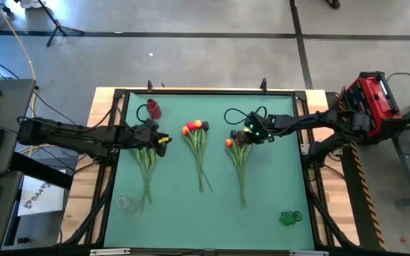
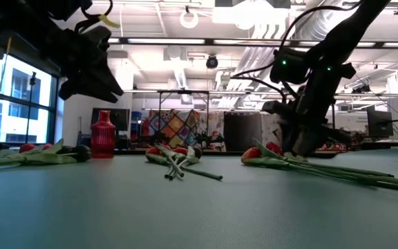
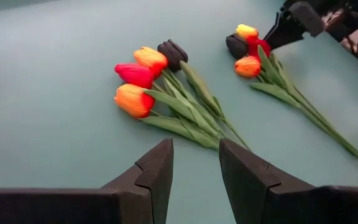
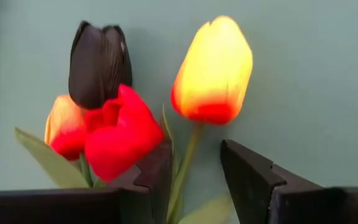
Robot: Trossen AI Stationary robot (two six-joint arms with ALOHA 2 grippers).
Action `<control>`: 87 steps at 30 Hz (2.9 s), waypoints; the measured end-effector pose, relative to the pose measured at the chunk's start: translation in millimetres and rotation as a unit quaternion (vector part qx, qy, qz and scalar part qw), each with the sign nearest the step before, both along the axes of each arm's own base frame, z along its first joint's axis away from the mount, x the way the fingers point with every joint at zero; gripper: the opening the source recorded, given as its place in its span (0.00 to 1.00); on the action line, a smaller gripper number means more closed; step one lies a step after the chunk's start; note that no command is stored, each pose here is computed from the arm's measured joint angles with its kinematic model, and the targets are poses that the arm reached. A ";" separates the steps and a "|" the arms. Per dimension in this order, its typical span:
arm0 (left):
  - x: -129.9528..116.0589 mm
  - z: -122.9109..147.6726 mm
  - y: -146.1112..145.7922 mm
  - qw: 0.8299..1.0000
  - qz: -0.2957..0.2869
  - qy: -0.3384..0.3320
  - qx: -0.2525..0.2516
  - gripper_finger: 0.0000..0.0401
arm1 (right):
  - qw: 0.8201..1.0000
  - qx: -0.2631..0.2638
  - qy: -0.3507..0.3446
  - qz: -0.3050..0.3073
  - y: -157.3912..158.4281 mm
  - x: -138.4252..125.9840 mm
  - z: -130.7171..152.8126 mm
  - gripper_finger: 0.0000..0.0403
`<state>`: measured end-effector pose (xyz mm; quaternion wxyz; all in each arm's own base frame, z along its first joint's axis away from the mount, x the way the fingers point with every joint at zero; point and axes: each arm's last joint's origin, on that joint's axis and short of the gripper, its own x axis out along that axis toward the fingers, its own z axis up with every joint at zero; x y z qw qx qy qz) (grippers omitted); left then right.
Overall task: Sort flowers into vase by color
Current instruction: Put the yellow flower into the green vase
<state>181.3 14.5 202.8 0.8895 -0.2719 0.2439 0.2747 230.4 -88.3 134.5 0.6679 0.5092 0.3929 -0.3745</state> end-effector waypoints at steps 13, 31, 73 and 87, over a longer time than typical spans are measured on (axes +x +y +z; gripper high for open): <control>3.3 -6.3 6.1 1.000 0.016 0.019 0.000 0.30 | 0.999 -0.016 -0.005 0.030 -12.0 -3.6 0.1 0.02; 3.7 -6.7 6.4 0.999 -0.039 0.033 0.008 0.30 | 0.966 -0.170 -0.197 0.006 17.5 -29.8 99.0 0.00; 108.9 86.3 -56.5 0.980 -0.053 -0.181 0.057 0.30 | 0.645 -0.228 -0.550 0.479 154.9 -144.3 294.6 0.00; 114.1 84.6 -55.2 0.981 -0.048 -0.186 0.037 0.30 | 0.625 -0.294 -0.489 0.532 223.5 -138.0 277.4 0.00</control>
